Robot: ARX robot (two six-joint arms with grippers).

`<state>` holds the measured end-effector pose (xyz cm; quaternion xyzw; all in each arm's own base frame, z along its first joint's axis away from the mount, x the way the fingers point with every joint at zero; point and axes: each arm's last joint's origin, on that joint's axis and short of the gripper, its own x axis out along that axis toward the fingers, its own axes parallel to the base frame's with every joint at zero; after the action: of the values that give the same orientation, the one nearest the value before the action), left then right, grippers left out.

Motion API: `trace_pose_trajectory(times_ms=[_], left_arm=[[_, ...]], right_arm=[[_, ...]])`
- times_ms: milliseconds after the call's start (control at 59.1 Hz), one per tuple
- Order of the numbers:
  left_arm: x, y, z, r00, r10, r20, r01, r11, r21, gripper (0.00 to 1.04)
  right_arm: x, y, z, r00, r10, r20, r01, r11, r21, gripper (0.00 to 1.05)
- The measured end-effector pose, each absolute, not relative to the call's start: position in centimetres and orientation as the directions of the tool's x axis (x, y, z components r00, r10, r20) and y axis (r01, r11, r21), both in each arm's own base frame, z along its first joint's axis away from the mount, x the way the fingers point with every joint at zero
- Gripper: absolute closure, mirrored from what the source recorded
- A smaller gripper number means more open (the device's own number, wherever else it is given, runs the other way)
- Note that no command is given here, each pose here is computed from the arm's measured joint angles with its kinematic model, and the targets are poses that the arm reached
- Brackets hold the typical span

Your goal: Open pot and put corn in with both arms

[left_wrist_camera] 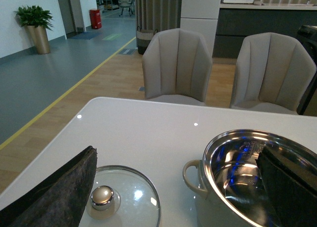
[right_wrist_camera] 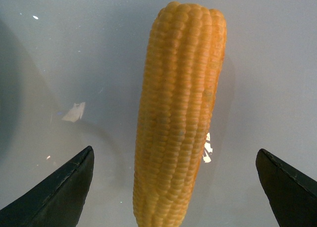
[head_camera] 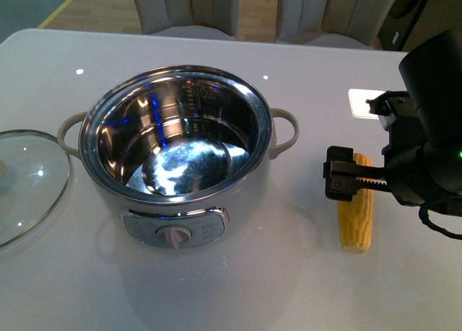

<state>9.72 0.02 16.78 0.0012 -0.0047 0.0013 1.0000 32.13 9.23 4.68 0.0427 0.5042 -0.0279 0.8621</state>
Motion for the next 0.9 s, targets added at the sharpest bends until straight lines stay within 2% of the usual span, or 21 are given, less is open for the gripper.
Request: trace_pose_trajectory(times_ms=[897], left_arm=[[9.7, 0.0, 16.8, 1.0, 0.003, 0.009, -0.003, 1.0, 0.002, 0.07]], right_arm=[[33.8, 9.3, 1.5, 0.411, -0.033, -0.911, 0.155, 0.987, 0.034, 0.09]])
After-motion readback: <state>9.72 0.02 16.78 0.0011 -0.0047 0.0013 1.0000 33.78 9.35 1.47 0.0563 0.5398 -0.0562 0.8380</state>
